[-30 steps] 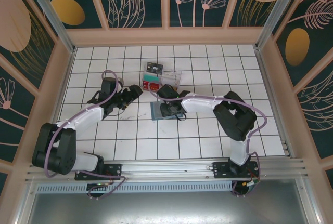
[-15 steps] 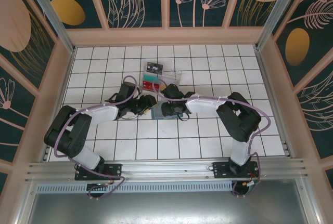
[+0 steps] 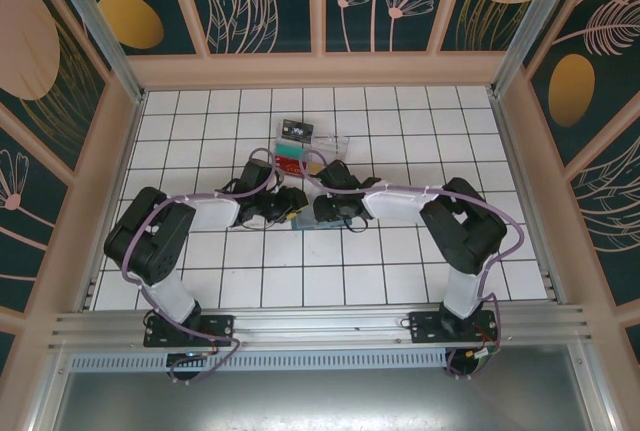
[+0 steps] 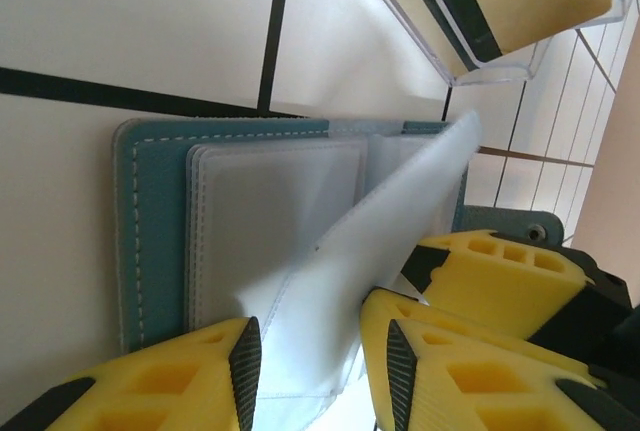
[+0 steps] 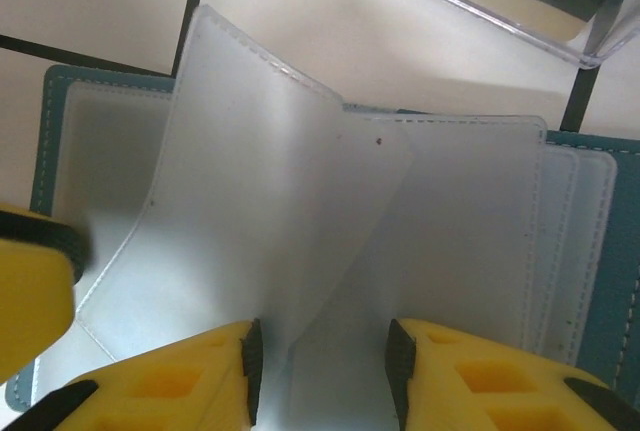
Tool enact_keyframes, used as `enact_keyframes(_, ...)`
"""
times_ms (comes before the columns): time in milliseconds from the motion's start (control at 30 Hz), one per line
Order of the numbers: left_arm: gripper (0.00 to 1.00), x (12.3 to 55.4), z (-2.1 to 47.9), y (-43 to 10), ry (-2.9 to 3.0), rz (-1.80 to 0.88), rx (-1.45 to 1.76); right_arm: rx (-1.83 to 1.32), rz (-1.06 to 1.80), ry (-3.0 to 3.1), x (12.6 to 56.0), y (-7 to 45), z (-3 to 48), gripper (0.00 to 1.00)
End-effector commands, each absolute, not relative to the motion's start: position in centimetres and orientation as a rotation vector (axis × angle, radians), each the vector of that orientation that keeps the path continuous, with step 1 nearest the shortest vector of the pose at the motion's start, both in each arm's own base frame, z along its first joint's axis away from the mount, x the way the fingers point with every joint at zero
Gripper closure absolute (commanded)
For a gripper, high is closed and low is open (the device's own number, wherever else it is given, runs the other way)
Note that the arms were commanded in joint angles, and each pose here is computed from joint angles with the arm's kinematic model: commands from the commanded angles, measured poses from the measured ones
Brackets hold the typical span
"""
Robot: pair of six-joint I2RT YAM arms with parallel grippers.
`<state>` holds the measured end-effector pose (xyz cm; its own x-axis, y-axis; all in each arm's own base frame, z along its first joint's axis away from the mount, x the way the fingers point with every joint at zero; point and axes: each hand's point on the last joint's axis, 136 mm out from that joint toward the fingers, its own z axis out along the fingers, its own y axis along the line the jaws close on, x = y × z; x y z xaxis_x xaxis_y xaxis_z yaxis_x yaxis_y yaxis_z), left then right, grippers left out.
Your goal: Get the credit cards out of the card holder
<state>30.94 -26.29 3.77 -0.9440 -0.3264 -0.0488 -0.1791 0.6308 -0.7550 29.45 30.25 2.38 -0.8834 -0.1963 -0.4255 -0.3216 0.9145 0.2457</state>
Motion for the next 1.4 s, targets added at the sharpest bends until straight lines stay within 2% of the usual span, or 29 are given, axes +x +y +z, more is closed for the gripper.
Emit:
enact_keyframes(0, 0.59, 31.5, 3.4, -26.4, 2.681, -1.167, -0.418, -0.359, 0.396, 2.783, 27.7, 28.2, -0.2, 0.6)
enact_keyframes(333, 0.57, 31.3, 3.5, -27.1, 2.671, -1.236, -0.384, -0.323, 0.611, 2.719, 28.0, 29.1, 1.9, 0.62)
enact_keyframes(567, 0.57, 31.5, 6.5, -29.7, 2.561, -1.482, -0.283, -0.229, 0.831, 2.512, 30.2, 30.0, 9.0, 0.56)
enact_keyframes(733, 0.57, 32.0, 8.4, -31.3, 2.483, -1.581, -0.261, -0.053, 0.906, 2.366, 31.5, 26.9, 12.6, 0.55)
enact_keyframes(867, 0.56, 32.1, 9.3, -32.6, 2.454, -1.616, -0.215, 0.086, 0.85, 2.289, 32.0, 22.9, 13.7, 0.55)
enact_keyframes(1067, 0.59, 31.5, 7.4, -35.0, 2.517, -1.621, -0.2, 0.113, 0.807, 2.263, 31.9, 21.6, 14.5, 0.55)
enact_keyframes(1233, 0.63, 31.7, 5.4, -34.3, 2.591, -1.506, -0.25, 0.108, 0.813, 2.272, 32.0, 21.8, 14.4, 0.55)
enact_keyframes(1367, 0.64, 31.8, 5.7, -33.9, 2.616, -1.431, -0.214, 0.086, 0.819, 2.274, 32.2, 22.2, 14.6, 0.55)
